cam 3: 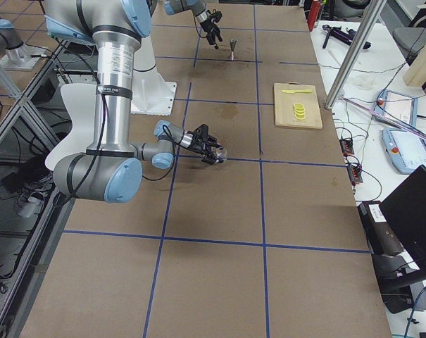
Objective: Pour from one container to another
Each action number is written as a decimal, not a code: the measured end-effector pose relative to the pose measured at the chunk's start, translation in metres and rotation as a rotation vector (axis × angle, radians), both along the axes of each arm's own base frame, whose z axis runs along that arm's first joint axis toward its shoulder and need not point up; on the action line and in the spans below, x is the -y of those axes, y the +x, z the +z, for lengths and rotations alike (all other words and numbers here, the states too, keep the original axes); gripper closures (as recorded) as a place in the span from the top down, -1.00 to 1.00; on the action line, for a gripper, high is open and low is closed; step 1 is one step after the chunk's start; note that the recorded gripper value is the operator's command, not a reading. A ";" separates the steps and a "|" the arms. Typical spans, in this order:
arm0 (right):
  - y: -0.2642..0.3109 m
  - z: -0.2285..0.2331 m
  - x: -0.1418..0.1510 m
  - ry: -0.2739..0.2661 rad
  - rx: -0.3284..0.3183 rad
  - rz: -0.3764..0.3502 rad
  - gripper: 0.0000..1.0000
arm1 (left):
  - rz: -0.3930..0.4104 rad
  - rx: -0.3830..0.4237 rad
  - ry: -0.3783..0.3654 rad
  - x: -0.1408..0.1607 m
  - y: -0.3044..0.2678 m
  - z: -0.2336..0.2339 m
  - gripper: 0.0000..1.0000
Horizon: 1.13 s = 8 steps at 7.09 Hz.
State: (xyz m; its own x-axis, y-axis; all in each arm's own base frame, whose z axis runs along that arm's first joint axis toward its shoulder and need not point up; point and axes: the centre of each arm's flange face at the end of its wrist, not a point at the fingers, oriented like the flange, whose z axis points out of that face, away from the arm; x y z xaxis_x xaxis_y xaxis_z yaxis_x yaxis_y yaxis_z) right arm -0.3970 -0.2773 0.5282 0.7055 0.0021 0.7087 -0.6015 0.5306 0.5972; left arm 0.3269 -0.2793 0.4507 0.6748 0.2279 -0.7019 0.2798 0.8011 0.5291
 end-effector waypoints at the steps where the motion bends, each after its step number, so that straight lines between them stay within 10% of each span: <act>1: 0.001 0.001 0.000 0.004 -0.005 0.004 1.00 | 0.000 0.000 0.000 0.000 0.000 0.000 1.00; 8: 0.020 0.013 -0.008 0.008 -0.077 -0.037 1.00 | 0.029 -0.001 -0.009 0.005 -0.005 -0.004 1.00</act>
State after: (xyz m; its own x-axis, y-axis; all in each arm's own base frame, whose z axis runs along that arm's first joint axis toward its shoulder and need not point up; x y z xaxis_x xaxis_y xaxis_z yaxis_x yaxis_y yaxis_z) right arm -0.3767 -0.2695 0.5413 0.7573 -0.0301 0.6524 -0.5339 0.5467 0.6450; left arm 0.3218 -0.2839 0.4472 0.6676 0.2408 -0.7045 0.2564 0.8140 0.5213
